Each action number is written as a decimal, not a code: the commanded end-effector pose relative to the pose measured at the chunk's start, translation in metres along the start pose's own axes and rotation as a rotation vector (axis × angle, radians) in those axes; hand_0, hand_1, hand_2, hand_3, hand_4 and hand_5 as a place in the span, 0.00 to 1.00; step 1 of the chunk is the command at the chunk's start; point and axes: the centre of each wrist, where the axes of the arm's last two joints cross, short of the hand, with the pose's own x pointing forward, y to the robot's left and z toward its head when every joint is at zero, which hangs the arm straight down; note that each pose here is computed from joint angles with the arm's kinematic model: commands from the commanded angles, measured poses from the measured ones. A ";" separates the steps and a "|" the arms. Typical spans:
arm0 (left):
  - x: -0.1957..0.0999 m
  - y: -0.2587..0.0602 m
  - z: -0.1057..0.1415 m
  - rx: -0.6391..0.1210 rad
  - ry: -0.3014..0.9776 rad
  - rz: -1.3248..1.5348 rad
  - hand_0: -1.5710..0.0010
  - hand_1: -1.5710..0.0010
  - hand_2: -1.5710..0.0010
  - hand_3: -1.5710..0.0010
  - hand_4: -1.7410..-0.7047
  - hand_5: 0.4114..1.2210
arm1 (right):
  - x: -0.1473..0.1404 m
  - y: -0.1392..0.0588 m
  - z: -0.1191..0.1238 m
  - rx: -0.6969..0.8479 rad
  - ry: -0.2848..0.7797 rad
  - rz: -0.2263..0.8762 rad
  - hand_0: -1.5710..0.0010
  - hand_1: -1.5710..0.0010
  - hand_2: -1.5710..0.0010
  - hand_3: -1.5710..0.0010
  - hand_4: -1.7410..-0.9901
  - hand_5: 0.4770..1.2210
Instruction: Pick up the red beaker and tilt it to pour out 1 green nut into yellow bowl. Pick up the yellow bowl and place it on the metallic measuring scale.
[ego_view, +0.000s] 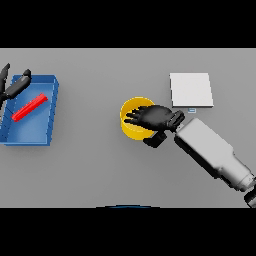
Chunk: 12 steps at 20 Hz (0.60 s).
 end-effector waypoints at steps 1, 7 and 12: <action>0.000 0.000 0.000 -0.003 0.001 0.004 1.00 1.00 1.00 1.00 0.99 0.34 | -0.003 0.000 0.002 0.005 0.003 -0.015 1.00 1.00 1.00 1.00 0.58 0.38; 0.002 0.001 0.002 -0.004 -0.006 -0.003 1.00 1.00 1.00 1.00 0.99 0.35 | 0.002 0.005 0.000 0.027 0.002 -0.015 0.52 0.56 0.70 0.78 0.38 0.70; 0.000 0.002 0.001 -0.008 -0.012 -0.005 1.00 1.00 1.00 1.00 0.98 0.35 | -0.001 0.004 -0.002 0.013 -0.028 -0.023 0.17 0.18 0.26 0.40 0.14 0.90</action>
